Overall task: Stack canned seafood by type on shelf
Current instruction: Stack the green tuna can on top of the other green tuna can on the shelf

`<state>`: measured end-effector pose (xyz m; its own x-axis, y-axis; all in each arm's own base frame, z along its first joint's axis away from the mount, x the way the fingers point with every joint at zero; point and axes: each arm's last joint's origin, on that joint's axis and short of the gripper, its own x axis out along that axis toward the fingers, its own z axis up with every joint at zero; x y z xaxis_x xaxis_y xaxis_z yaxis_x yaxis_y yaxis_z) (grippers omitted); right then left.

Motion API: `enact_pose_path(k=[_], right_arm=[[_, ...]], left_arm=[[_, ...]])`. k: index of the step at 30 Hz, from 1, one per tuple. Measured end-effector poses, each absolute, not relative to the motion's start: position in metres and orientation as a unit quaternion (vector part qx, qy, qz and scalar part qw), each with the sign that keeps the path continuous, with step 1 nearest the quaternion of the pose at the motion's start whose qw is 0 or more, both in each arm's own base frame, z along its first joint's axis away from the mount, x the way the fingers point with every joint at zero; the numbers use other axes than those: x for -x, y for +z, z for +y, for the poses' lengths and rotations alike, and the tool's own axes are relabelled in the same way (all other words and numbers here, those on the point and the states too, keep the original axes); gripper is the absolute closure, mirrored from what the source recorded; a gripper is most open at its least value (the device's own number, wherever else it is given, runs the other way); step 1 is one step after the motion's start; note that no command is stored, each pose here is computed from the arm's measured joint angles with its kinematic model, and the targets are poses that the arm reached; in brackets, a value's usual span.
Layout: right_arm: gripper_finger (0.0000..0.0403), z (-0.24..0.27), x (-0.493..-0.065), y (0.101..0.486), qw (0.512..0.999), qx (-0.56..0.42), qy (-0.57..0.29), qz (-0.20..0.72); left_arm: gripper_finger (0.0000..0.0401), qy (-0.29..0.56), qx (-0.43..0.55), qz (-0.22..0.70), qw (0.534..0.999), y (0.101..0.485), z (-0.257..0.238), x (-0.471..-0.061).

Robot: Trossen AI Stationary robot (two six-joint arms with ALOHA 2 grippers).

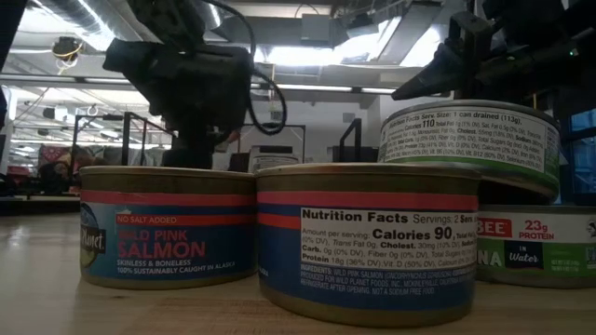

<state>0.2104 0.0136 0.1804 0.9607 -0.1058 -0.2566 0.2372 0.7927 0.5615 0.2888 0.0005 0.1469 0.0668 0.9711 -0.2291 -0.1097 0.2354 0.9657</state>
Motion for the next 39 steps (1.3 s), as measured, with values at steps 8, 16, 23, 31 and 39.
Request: enact_pose_path(k=[8,16,23,31,39], right_arm=[[0.0143,0.014,-0.210,0.180,0.942,-0.304,-0.091,0.107],[0.0143,0.014,-0.210,0.180,0.945,-0.295,-0.090,0.108],[0.0143,0.014,-0.210,0.180,0.945,-0.294,-0.090,0.108],[0.0143,0.014,-0.210,0.178,0.944,-0.292,-0.093,0.119],[0.0143,0.013,-0.209,0.176,0.944,-0.291,-0.096,0.127]], left_arm=[[0.0276,0.445,-0.428,0.511,0.597,0.147,0.007,-0.302],[0.0276,0.441,-0.405,0.525,0.605,0.145,0.018,-0.305],[0.0276,0.444,-0.399,0.513,0.617,0.155,0.019,-0.307],[0.0276,0.444,-0.353,0.513,0.645,0.166,0.033,-0.307],[0.0276,0.420,-0.346,0.517,0.661,0.171,0.047,-0.314]])
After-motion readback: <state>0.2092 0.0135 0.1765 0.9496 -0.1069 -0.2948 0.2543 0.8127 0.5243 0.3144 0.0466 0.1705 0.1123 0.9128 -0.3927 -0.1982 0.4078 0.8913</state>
